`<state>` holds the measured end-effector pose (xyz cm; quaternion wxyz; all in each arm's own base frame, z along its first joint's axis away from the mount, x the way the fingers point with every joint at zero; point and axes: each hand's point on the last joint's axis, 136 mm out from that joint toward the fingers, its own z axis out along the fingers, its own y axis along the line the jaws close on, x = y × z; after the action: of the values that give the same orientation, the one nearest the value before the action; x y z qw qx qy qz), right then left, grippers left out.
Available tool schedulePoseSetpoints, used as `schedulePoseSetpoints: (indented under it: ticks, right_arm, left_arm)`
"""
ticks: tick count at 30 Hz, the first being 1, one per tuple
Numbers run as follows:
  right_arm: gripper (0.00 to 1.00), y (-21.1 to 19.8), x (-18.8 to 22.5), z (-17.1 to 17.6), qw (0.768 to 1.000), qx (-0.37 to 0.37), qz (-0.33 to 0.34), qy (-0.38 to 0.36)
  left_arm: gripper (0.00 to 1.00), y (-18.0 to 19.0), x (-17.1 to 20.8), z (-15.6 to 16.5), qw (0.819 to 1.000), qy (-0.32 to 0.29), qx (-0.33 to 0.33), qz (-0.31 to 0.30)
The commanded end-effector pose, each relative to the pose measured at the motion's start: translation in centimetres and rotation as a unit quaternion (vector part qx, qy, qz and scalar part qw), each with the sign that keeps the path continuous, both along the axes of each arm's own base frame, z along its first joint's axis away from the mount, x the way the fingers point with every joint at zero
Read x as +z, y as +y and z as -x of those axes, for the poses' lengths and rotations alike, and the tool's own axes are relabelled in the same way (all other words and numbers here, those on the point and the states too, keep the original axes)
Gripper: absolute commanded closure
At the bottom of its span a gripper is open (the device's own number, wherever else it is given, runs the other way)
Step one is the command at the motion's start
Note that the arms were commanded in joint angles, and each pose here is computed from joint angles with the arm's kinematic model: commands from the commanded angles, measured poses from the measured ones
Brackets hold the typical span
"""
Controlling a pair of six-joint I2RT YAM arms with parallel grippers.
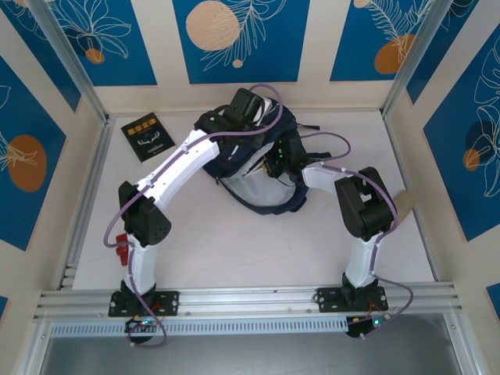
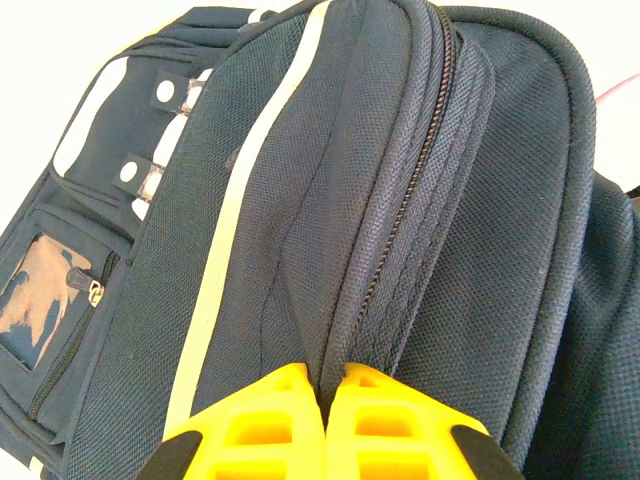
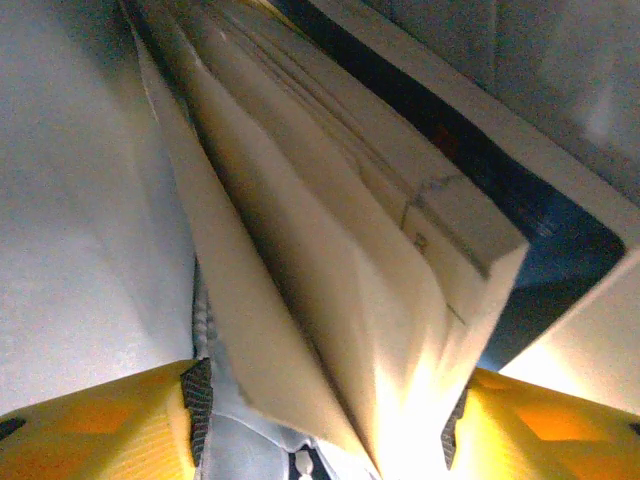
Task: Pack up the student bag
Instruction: Place the book in the student bag, then close the student bag at the center of the table.
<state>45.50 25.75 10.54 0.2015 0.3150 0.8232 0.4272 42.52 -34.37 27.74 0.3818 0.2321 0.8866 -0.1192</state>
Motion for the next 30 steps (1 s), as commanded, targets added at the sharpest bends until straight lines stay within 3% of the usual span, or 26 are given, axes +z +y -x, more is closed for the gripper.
schedulePoseSetpoints:
  ticks: [1,4,10,15,16,19,21,26,30]
  right_arm:
    - [0.37,-0.4,2.1,2.1,1.000,0.019,-0.012,0.013]
    - [0.38,-1.4,1.9,4.2,0.999,0.018,-0.012,0.038]
    - [0.58,-2.2,2.2,8.1,0.997,0.023,-0.027,0.065]
    - [0.62,-5.0,1.7,11.4,0.997,-0.006,0.005,0.073]
    - [0.62,-5.7,1.8,11.9,0.997,-0.013,0.020,0.067]
    - [0.61,-8.6,2.1,13.6,0.995,-0.037,0.081,0.052]
    - [0.59,-10.9,2.2,14.8,0.989,-0.053,0.131,0.052]
    - [0.44,-14.7,4.0,15.9,0.975,-0.076,0.207,0.023]
    - [0.27,-15.6,6.2,15.3,0.970,-0.061,0.236,-0.020]
  left_arm:
    - [1.00,-0.9,7.0,-0.1,0.995,-0.072,0.000,0.072]
    - [1.00,-0.7,6.8,-0.3,0.995,-0.071,0.004,0.068]
    - [1.00,-0.9,5.4,-0.9,0.996,-0.058,0.007,0.066]
    - [1.00,-0.5,3.4,-1.2,0.997,-0.026,0.021,0.074]
    - [0.93,-0.3,2.9,-1.2,0.997,-0.017,0.026,0.076]
    - [0.60,0.4,1.4,-0.9,0.995,0.019,0.037,0.094]
    - [0.46,0.9,0.6,-0.6,0.992,0.043,0.033,0.116]
    - [0.32,4.8,-1.2,-1.1,0.987,0.064,0.077,0.124]
    - [0.21,11.3,-3.7,-2.7,0.976,0.075,0.173,0.104]
